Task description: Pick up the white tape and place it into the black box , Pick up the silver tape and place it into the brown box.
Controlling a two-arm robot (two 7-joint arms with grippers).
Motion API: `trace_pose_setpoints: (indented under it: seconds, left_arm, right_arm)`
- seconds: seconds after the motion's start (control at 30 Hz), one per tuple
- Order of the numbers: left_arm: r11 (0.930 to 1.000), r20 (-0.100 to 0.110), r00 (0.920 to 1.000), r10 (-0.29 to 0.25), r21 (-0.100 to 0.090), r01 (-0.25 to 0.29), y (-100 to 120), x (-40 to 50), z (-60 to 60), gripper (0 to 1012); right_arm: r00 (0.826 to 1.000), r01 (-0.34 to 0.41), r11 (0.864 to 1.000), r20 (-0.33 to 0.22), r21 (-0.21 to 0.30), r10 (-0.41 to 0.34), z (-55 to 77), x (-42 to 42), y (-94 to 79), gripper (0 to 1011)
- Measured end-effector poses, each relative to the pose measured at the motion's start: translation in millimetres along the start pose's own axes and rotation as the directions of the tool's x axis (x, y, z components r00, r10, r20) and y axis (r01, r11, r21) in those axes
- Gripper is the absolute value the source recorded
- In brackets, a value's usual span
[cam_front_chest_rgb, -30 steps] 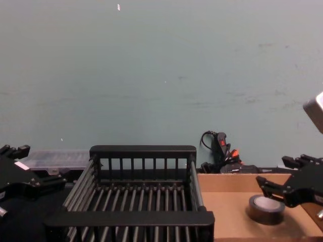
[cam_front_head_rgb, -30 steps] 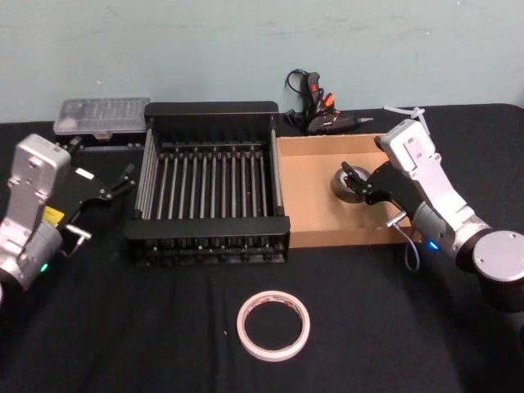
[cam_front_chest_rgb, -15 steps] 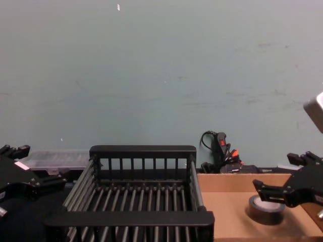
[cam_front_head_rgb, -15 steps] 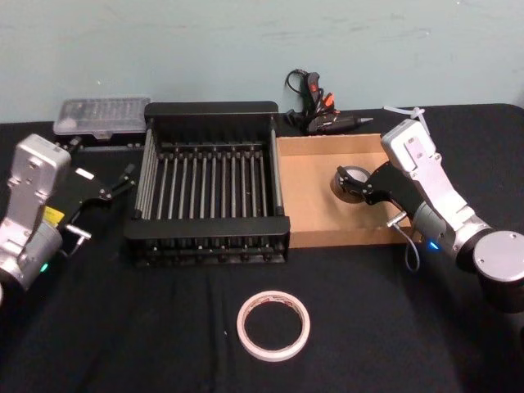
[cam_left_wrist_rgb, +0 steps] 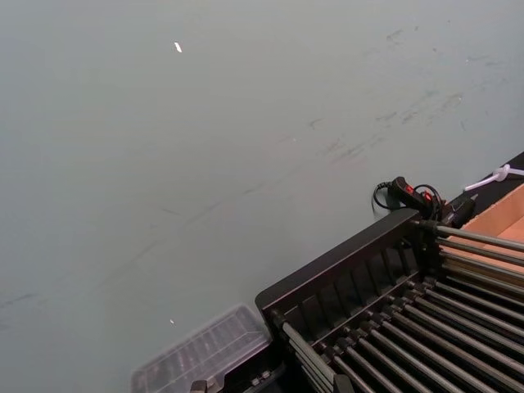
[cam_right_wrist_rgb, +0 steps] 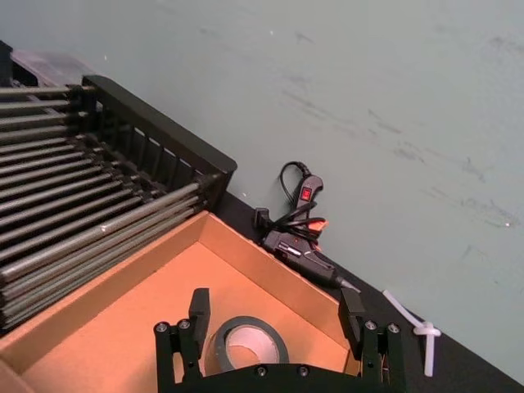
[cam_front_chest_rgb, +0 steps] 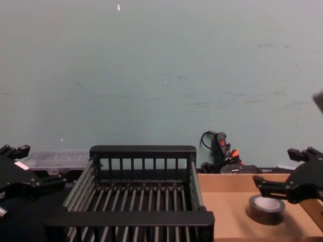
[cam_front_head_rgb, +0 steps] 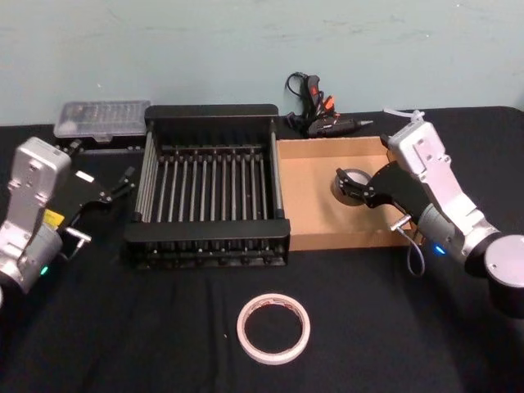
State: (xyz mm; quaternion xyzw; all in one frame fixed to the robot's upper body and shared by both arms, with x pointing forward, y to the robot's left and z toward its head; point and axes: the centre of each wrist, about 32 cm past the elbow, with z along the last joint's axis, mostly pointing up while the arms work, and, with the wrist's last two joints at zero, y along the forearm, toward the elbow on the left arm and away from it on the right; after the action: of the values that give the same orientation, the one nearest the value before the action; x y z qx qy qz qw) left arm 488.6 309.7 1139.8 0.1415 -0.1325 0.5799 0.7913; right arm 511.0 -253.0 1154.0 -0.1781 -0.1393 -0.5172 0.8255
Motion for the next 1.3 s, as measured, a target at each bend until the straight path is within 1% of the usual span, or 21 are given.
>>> trace_pose_setpoints:
  seconds: [0.17, 0.37, 0.5, 0.6, 0.8, 0.93, 1.03, 1.13, 1.2, 1.23, 1.27, 1.3]
  left_arm:
    - [1.0000, 0.000, 1.0000, 0.000, 0.000, 0.000, 0, 0.0, 0.0, 1001]
    - [1.0000, 0.000, 1.0000, 0.000, 0.000, 0.000, 0, 0.0, 0.0, 1001]
    - [1.0000, 0.000, 1.0000, 0.000, 0.000, 0.000, 0, 0.0, 0.0, 1001]
    - [1.0000, 0.000, 1.0000, 0.000, 0.000, 0.000, 0, 0.0, 0.0, 1001]
    - [1.0000, 0.000, 1.0000, 0.000, 0.000, 0.000, 0, 0.0, 0.0, 1001]
    - [1.0000, 0.000, 1.0000, 0.000, 0.000, 0.000, 0, 0.0, 0.0, 1001]
    - [1.0000, 0.000, 1.0000, 0.000, 0.000, 0.000, 0, 0.0, 0.0, 1001]
    - [1.0000, 0.000, 1.0000, 0.000, 0.000, 0.000, 0, 0.0, 0.0, 1001]
    - [1.0000, 0.000, 1.0000, 0.000, 0.000, 0.000, 0, 0.0, 0.0, 1001]
    - [1.0000, 0.000, 1.0000, 0.000, 0.000, 0.000, 0, 0.0, 0.0, 1001]
    - [1.0000, 0.000, 1.0000, 0.000, 0.000, 0.000, 0, 0.0, 0.0, 1001]
    - [1.0000, 0.000, 1.0000, 0.000, 0.000, 0.000, 0, 0.0, 0.0, 1001]
  right_arm:
    - [1.000, -0.014, 1.000, -0.014, 0.007, 0.014, 4.9, 1.3, -9.9, 1002]
    - [0.998, -0.040, 0.999, -0.041, 0.019, 0.041, 11.7, 0.4, -26.6, 1002]
    - [0.997, -0.059, 0.998, -0.055, 0.022, 0.060, 14.6, -0.2, -34.4, 1002]
    - [0.993, -0.084, 0.996, -0.079, 0.021, 0.085, 17.8, -1.4, -44.8, 1002]
    - [0.986, -0.114, 0.993, -0.122, 0.012, 0.114, 21.7, -3.2, -59.0, 1002]
    - [0.977, -0.149, 0.989, -0.156, -0.010, 0.145, 25.9, -4.7, -70.7, 1002]
    - [0.972, -0.170, 0.985, -0.171, -0.025, 0.164, 28.7, -5.5, -75.9, 1002]
    - [0.961, -0.210, 0.976, -0.197, -0.057, 0.195, 33.5, -7.1, -83.5, 1002]
    - [0.957, -0.225, 0.972, -0.206, -0.069, 0.207, 35.3, -7.8, -85.5, 1002]
    - [0.952, -0.244, 0.966, -0.214, -0.086, 0.221, 37.4, -9.0, -87.4, 1002]
    - [0.952, -0.244, 0.966, -0.214, -0.086, 0.221, 37.4, -9.0, -87.4, 1002]
    - [0.946, -0.263, 0.959, -0.222, -0.104, 0.235, 39.0, -10.4, -88.8, 1002]
